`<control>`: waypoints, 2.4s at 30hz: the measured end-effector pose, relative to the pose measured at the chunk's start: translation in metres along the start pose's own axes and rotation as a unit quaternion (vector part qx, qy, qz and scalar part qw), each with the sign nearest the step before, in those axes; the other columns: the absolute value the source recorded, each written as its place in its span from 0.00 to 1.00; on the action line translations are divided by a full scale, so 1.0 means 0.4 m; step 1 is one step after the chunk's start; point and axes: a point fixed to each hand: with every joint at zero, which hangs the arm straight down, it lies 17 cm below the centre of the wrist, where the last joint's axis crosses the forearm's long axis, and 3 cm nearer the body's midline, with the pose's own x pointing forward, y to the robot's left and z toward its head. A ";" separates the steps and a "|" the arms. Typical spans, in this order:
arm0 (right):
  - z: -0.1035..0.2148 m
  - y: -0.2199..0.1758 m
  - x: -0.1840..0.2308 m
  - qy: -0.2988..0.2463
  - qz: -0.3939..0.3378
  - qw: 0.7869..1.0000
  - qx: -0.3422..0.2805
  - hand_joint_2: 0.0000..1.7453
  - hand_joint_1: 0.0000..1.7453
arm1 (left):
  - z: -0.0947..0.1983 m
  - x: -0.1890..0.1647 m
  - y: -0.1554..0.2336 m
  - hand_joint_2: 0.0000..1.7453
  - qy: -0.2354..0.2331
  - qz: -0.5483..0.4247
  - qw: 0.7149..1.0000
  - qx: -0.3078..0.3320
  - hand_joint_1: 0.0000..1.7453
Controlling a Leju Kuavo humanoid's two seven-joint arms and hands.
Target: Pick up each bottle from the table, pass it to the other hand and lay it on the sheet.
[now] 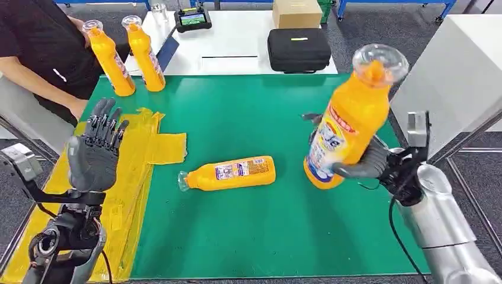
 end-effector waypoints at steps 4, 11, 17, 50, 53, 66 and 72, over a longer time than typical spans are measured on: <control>-0.082 0.006 -0.013 -0.006 -0.011 0.999 -0.038 1.00 1.00 | -0.005 0.005 -0.034 1.00 -0.004 0.018 1.000 0.001 0.00; -0.180 0.076 -0.032 -0.005 -0.017 0.999 -0.041 1.00 1.00 | -0.020 0.015 -0.076 1.00 -0.007 0.035 0.999 0.000 0.00; -0.230 0.136 -0.056 0.003 -0.024 0.999 -0.039 1.00 1.00 | -0.028 0.023 -0.107 1.00 -0.010 0.056 0.998 -0.001 0.00; -0.364 0.443 -0.201 0.093 0.042 0.994 0.047 1.00 1.00 | -0.038 0.016 -0.235 1.00 0.025 0.201 0.979 0.007 0.00; -0.364 0.446 -0.205 0.095 0.043 0.993 0.049 1.00 1.00 | -0.037 0.015 -0.243 1.00 0.026 0.202 0.979 0.004 0.00; -0.366 0.453 -0.235 0.114 0.039 0.991 0.049 1.00 1.00 | -0.058 0.014 -0.237 1.00 0.013 0.166 0.986 0.008 0.00; -0.371 0.472 -0.245 0.123 0.028 0.991 0.054 1.00 1.00 | -0.064 0.033 -0.207 1.00 -0.030 0.076 0.996 0.036 0.00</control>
